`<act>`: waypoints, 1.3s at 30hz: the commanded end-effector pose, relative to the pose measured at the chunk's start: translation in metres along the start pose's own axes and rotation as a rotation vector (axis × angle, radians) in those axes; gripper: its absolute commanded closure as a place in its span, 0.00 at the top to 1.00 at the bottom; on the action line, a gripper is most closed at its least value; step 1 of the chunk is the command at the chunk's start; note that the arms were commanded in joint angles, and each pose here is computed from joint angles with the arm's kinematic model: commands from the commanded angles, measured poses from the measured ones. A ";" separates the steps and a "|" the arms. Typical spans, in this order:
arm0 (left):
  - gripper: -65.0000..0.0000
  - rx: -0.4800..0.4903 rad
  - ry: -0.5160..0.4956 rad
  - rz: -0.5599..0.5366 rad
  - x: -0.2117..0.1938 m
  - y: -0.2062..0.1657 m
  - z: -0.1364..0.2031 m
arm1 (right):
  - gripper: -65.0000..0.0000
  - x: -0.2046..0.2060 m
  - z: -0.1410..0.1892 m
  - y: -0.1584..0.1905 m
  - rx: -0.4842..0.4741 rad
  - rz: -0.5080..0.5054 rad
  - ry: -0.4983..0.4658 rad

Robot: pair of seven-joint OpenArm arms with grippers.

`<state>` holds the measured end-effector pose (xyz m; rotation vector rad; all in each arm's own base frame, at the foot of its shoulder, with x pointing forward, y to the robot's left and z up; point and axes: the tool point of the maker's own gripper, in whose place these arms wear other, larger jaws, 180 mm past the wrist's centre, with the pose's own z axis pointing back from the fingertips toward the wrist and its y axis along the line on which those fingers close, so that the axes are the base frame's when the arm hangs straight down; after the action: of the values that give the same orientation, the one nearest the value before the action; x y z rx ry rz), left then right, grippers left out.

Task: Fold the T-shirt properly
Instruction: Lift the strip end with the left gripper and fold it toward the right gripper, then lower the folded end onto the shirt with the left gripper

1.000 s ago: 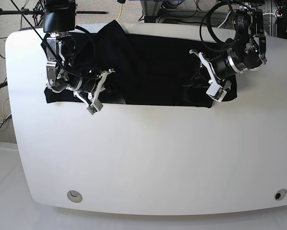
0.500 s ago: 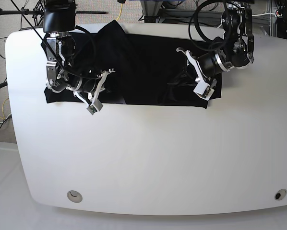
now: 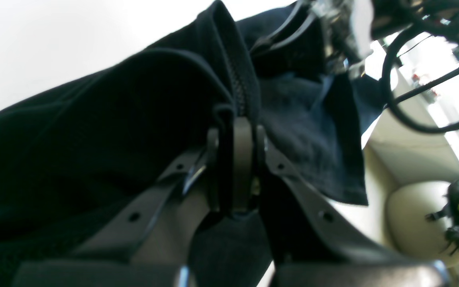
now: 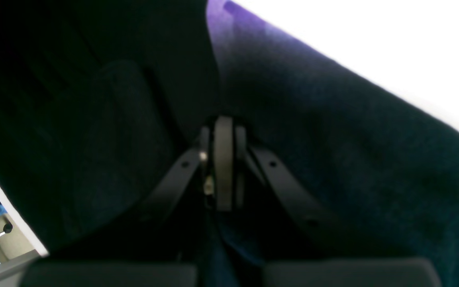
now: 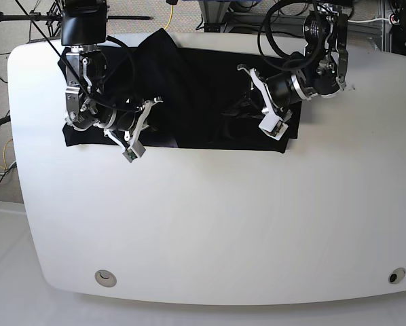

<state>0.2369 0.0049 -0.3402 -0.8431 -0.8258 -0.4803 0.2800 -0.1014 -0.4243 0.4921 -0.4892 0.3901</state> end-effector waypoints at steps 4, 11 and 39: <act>0.00 -0.016 -0.039 -0.020 0.013 -0.004 -0.004 | 0.00 0.002 0.004 -0.006 -0.026 0.011 0.012; 0.00 -0.021 -0.035 -0.023 0.013 -0.004 -0.007 | 0.00 0.002 0.005 -0.006 -0.026 0.010 0.011; 0.29 -0.119 0.025 -0.031 0.004 -0.027 -0.027 | 0.00 0.005 0.005 -0.007 -0.033 0.014 0.004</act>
<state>0.2269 -0.0322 -0.3474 -0.9123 -0.7497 -0.5671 0.2810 -0.1018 -0.4230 0.4883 -0.4920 0.3891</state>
